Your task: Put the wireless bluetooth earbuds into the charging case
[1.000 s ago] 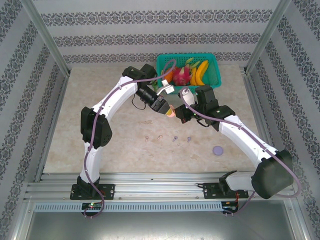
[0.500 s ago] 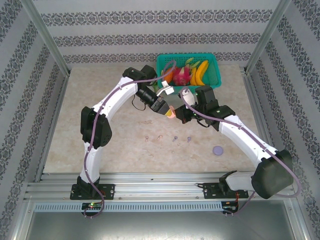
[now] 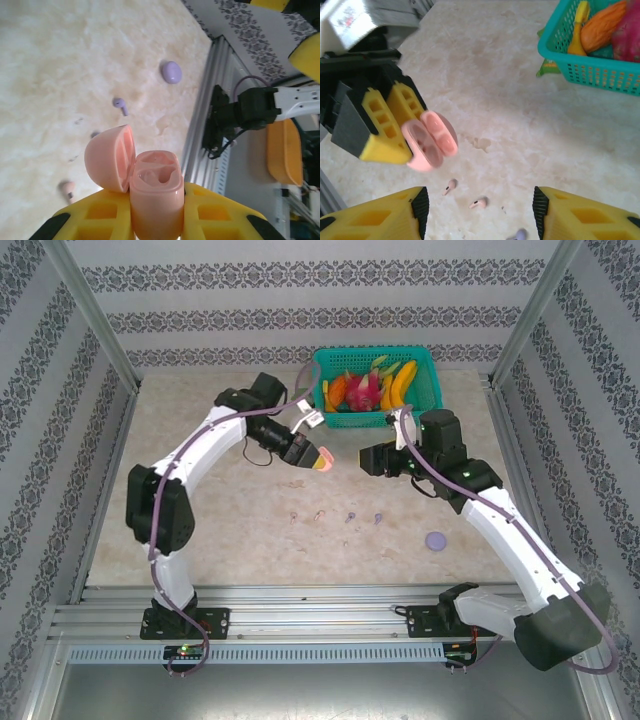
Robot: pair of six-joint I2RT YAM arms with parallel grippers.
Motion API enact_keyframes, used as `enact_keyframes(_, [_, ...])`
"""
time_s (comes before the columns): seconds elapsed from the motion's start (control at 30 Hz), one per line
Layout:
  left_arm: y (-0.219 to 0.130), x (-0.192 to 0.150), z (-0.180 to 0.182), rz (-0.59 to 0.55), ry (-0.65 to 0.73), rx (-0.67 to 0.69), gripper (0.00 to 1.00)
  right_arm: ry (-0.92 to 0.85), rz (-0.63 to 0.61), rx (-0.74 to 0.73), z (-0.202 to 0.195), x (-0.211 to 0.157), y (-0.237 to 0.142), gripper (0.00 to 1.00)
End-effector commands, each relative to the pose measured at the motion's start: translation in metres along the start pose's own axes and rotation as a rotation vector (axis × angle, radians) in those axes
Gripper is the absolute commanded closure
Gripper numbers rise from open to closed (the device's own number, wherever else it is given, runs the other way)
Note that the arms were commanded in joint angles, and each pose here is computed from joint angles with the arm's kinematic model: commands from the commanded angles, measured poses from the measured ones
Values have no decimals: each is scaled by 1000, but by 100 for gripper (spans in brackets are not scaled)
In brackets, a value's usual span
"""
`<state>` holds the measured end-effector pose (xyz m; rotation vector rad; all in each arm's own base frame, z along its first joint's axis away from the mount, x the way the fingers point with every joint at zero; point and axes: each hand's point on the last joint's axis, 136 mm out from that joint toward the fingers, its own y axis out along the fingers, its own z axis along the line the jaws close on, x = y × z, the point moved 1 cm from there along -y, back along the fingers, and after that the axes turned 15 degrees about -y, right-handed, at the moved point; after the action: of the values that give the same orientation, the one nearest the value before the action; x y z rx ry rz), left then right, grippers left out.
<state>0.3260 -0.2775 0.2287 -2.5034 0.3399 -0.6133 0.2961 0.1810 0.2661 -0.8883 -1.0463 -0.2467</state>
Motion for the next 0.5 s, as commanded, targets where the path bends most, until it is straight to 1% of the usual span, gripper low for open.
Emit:
enact_keyframes(0.0, [-19,18,1,-172,78,109,100,171,80,-22,1,-20,4,39])
enact_keyframes(0.13, [-35,16,12,-325,116,235,100,255,148,-51,10,-40,18,38])
enact_keyframes(0.3, [-66,12,23,-531,139,417,100,314,255,-132,17,-65,44,38])
enact_keyframes(0.47, [-98,3,21,-757,199,522,100,332,354,-173,29,-83,73,38])
